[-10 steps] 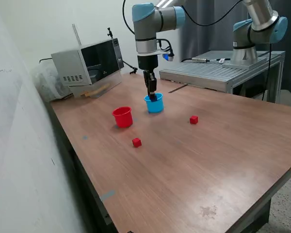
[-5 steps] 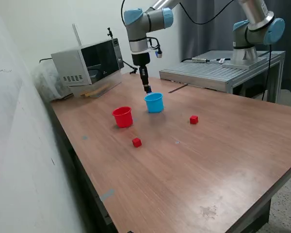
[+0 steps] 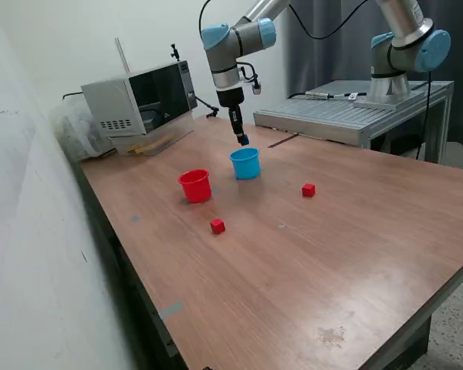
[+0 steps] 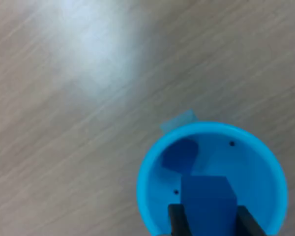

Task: Place red objects in the red bin, and blue objects in the blue bin.

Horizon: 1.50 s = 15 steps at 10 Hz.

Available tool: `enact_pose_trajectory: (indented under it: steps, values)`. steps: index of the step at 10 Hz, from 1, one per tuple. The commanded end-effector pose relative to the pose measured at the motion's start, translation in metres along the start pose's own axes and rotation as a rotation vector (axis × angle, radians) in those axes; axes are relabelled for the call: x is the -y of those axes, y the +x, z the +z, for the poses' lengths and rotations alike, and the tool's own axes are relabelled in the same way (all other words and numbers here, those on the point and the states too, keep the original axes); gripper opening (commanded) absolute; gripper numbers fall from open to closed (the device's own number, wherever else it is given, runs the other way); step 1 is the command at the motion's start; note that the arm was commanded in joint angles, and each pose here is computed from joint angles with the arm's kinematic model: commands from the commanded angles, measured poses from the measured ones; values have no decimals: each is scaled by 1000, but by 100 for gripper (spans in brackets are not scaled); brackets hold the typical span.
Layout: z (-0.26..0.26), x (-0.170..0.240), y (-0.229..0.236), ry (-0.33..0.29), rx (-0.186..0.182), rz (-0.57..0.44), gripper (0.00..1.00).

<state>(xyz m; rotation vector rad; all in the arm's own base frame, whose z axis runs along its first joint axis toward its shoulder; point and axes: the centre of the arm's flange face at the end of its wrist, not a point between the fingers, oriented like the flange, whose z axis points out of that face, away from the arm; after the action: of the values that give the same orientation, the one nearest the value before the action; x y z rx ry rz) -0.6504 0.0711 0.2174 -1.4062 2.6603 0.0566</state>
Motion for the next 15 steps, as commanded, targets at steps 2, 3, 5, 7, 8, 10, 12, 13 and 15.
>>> enact_pose_trajectory:
  steps: [2,3,5,7,8,10,12,13,15]
  values:
    - [-6,5,-4,-10,-3,-1,100]
    - [-9,7,-1,-15,-4,-7,100]
    - [-25,20,8,-37,-13,-25,100]
    - [-62,66,48,-90,-29,-149,100]
    - [-83,95,74,-120,-38,-218,100]
    - [-122,146,107,-179,-59,-327,100]
    - [-152,184,127,-242,-75,-490,100]
    - [-156,190,127,-254,-73,-550,100]
    - [-137,200,128,-221,-50,-682,100]
